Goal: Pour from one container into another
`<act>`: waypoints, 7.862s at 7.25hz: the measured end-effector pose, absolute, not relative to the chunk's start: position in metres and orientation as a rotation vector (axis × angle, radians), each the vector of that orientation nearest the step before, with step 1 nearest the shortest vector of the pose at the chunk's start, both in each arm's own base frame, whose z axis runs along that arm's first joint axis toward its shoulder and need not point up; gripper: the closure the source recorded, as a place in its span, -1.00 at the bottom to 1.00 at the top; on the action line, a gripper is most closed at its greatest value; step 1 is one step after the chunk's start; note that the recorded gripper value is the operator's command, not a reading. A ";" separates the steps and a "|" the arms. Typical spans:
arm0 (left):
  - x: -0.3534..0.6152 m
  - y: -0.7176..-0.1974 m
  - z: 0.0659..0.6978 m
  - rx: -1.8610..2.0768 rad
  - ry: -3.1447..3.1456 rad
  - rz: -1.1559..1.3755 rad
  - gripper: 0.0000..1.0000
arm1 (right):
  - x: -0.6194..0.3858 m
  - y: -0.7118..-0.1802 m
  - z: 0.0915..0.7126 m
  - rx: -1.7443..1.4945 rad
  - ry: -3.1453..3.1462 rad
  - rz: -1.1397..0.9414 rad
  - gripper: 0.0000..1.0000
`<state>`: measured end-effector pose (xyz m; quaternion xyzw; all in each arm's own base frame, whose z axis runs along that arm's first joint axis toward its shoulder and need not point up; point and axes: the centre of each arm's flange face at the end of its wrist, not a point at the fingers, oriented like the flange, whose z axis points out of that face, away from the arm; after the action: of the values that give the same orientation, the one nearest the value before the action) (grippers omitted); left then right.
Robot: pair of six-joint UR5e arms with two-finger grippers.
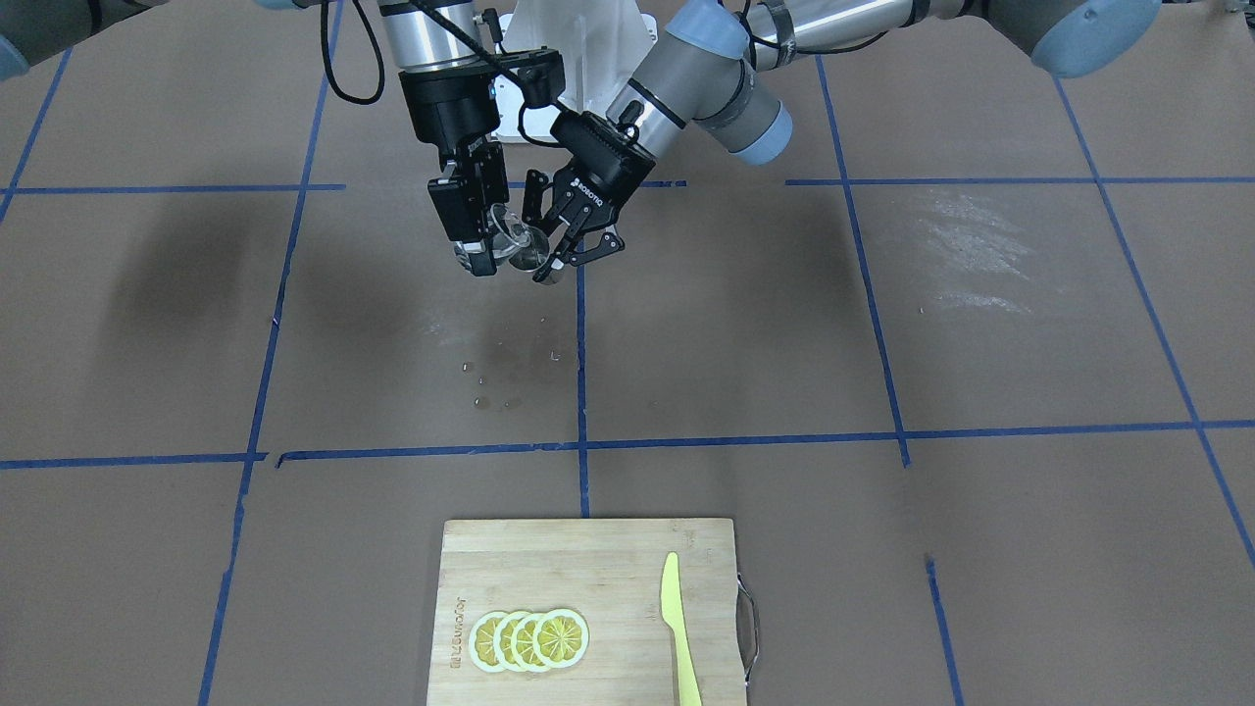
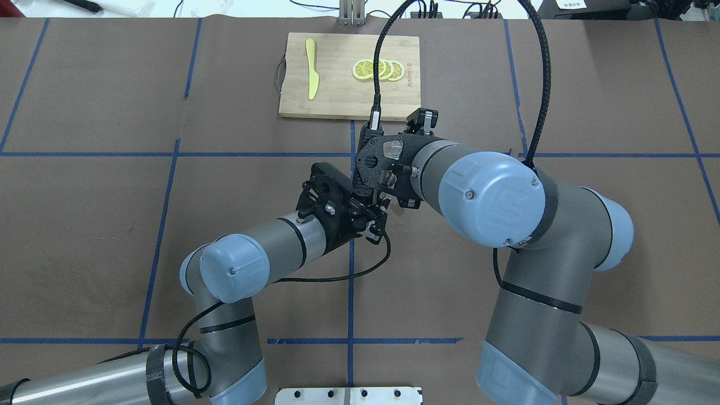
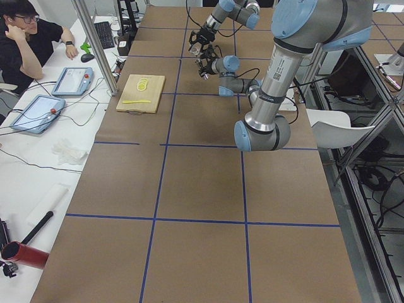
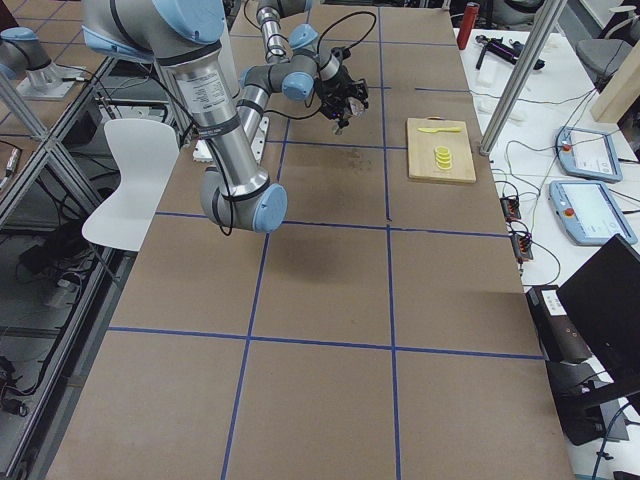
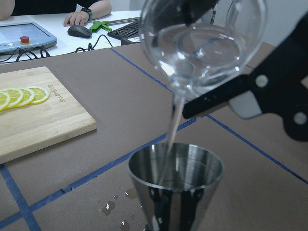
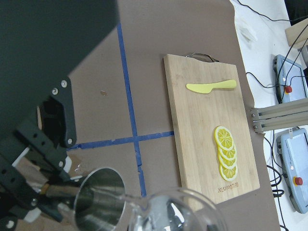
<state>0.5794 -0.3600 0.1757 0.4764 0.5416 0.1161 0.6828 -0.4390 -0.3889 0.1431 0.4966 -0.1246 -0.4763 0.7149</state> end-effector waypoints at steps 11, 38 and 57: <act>0.579 -0.361 0.178 1.068 1.210 0.262 1.00 | -0.437 -0.394 0.143 1.138 -0.153 -1.138 1.00; 0.440 -0.398 0.288 1.038 1.095 -0.142 1.00 | -0.321 -0.385 0.330 0.831 -0.858 0.170 1.00; 0.388 -0.331 0.515 1.097 0.573 -0.512 1.00 | -0.326 -0.347 0.458 0.818 -0.675 0.528 1.00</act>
<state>0.3878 -0.3311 0.5149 0.5084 0.2653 -0.2373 0.7841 -0.3256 -0.3471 0.4581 0.3853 -0.3183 0.2488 0.8296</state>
